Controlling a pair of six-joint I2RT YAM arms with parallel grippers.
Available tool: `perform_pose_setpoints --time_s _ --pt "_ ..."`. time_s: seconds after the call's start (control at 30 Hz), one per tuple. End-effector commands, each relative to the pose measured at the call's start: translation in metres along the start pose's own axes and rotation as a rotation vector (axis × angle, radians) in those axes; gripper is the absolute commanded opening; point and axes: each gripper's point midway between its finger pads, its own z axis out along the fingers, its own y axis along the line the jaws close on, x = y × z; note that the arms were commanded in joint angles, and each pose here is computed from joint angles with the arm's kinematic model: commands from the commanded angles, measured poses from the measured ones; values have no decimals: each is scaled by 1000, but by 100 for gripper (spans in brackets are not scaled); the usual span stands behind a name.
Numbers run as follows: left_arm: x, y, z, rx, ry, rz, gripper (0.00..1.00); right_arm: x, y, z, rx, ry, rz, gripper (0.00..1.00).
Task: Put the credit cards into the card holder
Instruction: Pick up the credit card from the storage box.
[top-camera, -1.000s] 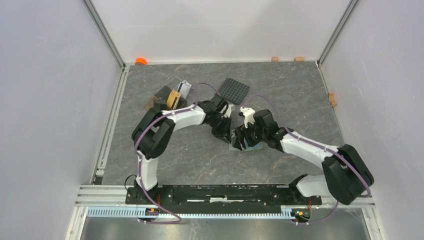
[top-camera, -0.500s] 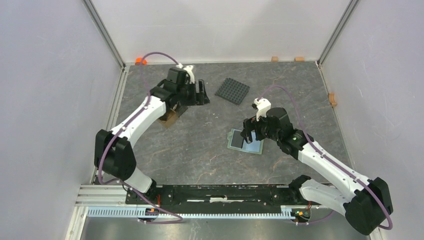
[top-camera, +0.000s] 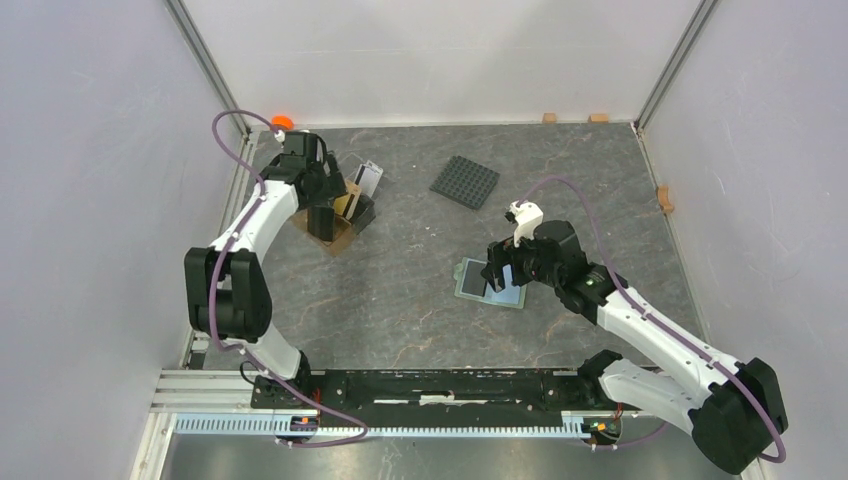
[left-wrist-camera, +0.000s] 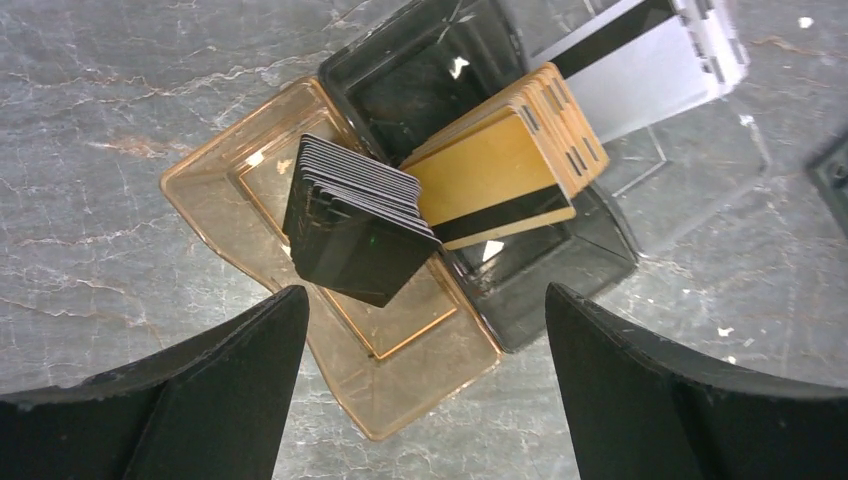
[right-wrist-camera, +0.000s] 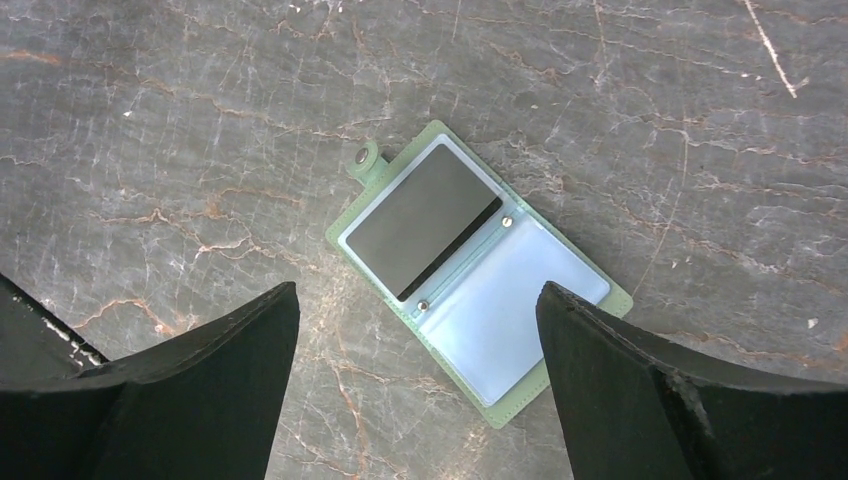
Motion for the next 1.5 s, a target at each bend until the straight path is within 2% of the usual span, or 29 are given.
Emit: perform_pose_setpoints --time_s 0.0,0.13,0.4,0.7,0.83,1.0,1.1,1.23,1.47 --pt "8 18 16 -85 29 38 94 -11 9 0 -47 -49 5 92" --pt "14 25 30 -100 65 19 96 -12 11 0 -59 -56 5 92" --pt "34 13 47 -35 144 5 98 -11 12 2 -63 -50 9 92" --pt "44 2 58 15 194 6 93 -10 12 3 -61 -50 18 91" --pt "45 0 64 28 202 20 86 -10 11 3 -58 -50 19 91" --pt "43 -4 66 53 195 36 61 -9 11 2 -59 -52 21 91" --pt "40 -6 66 63 188 46 51 -9 12 2 -61 -51 21 90" --pt "36 -6 63 69 173 53 46 -9 13 2 -67 -50 21 90" --pt "24 -4 52 56 135 67 45 -8 15 2 -82 -43 25 90"
